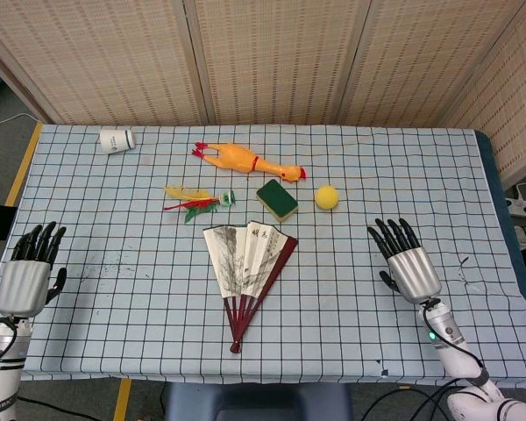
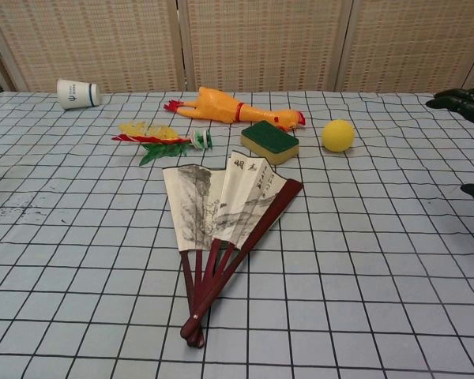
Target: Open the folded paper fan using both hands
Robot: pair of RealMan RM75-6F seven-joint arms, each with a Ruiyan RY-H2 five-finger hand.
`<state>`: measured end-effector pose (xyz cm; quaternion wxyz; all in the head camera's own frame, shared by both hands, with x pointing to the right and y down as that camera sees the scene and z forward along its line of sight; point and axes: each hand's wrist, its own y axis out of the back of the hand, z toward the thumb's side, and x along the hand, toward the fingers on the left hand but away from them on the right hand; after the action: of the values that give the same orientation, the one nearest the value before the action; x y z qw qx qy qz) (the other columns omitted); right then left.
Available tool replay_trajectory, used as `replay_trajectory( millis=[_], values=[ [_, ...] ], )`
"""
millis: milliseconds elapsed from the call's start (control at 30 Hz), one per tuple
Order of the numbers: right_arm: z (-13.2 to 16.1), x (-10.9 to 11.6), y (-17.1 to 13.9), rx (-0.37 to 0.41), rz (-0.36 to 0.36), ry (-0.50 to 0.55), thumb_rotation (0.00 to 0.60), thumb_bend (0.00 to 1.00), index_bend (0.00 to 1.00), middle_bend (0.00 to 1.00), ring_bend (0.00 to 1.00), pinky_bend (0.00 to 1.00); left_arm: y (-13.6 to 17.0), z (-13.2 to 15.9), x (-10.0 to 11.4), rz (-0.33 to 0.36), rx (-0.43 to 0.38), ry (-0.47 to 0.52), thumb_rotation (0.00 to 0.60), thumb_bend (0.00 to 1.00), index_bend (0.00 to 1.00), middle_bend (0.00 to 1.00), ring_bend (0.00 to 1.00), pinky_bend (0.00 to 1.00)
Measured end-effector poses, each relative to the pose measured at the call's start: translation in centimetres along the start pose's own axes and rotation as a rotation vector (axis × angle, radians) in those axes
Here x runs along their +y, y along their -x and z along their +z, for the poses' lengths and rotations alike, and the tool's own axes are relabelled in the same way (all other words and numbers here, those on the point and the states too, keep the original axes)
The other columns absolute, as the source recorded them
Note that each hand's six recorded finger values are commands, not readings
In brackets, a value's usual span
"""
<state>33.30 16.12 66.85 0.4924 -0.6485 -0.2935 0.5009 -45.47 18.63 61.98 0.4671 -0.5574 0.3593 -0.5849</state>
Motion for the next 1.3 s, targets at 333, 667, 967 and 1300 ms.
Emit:
replay_trajectory(
  millis=[333,667,967,1300],
  values=[
    [1.7,-1.5,0.4,0.065,0.044,0.004,0.6,0.17,0.11,0.0,0.0,0.0,-0.2,0.3,-0.2,-0.011,-0.016,0.015,0.6,0.46,0.0,0.0,0.0,0.15],
    [8.3,-3.4,6.1,0.287,0.057,-0.014,0.6,0.17,0.39,0.0,0.0,0.0,-0.6,0.3,-0.3,-0.02,-0.007,0.023,0.6,0.46,0.0,0.0,0.0,0.15],
    [14.5,-6.0,9.1,0.429,0.096,-0.012,0.6,0.17,0.38,0.0,0.0,0.0,-0.6,0.2,-0.1,-0.018,-0.003,0.028,0.6,0.46,0.0,0.0,0.0,0.15],
    [17.8,-6.5,10.0,0.484,0.084,0.039,0.6,0.17,0.38,0.0,0.0,0.0,-0.5,0.1,0.0,-0.016,-0.005,0.028,0.6,0.46,0.0,0.0,0.0,0.15]
  ],
)
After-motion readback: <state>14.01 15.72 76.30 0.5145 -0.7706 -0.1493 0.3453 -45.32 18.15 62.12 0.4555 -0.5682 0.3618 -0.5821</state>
